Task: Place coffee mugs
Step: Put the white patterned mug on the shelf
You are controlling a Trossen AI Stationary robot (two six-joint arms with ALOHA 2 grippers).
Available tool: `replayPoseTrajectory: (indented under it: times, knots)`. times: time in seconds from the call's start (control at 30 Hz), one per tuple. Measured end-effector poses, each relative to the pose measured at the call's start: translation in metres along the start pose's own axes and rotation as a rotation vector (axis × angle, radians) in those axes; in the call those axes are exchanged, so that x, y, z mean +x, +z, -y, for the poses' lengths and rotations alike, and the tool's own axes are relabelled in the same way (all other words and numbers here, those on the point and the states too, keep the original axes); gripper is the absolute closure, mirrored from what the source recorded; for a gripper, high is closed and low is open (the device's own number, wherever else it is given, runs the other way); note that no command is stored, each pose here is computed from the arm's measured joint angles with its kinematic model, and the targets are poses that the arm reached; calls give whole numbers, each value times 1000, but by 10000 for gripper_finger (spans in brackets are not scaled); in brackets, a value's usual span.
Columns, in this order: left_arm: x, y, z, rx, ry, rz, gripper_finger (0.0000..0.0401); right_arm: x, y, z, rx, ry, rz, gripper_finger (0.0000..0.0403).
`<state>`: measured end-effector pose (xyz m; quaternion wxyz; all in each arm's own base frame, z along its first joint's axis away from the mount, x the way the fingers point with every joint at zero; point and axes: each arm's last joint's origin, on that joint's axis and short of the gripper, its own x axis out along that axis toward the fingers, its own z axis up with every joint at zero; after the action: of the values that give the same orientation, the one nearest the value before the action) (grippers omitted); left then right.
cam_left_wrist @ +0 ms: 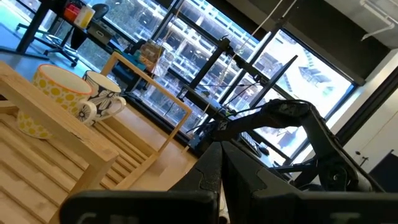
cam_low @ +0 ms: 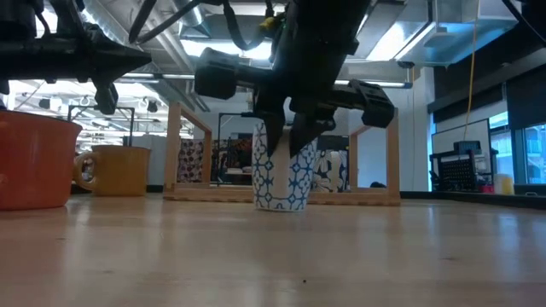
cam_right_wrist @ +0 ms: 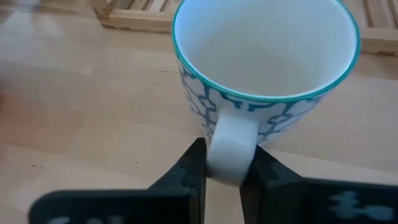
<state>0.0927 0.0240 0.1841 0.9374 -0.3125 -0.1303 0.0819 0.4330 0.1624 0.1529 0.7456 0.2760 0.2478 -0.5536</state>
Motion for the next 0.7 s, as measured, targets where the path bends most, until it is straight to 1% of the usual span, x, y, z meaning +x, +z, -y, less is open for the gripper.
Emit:
replayPoseTrajectory:
  times: [0.17, 0.3, 0.43, 0.6, 0.7]
  knots:
    - [0, 0, 0, 0, 0, 0, 397, -2, 2, -3, -48, 16, -12, 362]
    - [0, 0, 0, 0, 0, 0, 397, -7, 15, -13, -90, 51, -14, 362]
    - [0, 0, 0, 0, 0, 0, 397, -3, 35, -24, -136, 74, 9, 362]
    - [0, 0, 0, 0, 0, 0, 397, 4, 68, -34, -117, 78, 76, 362]
    - [0, 0, 0, 0, 0, 0, 397, 13, 86, -38, -148, 75, 80, 362]
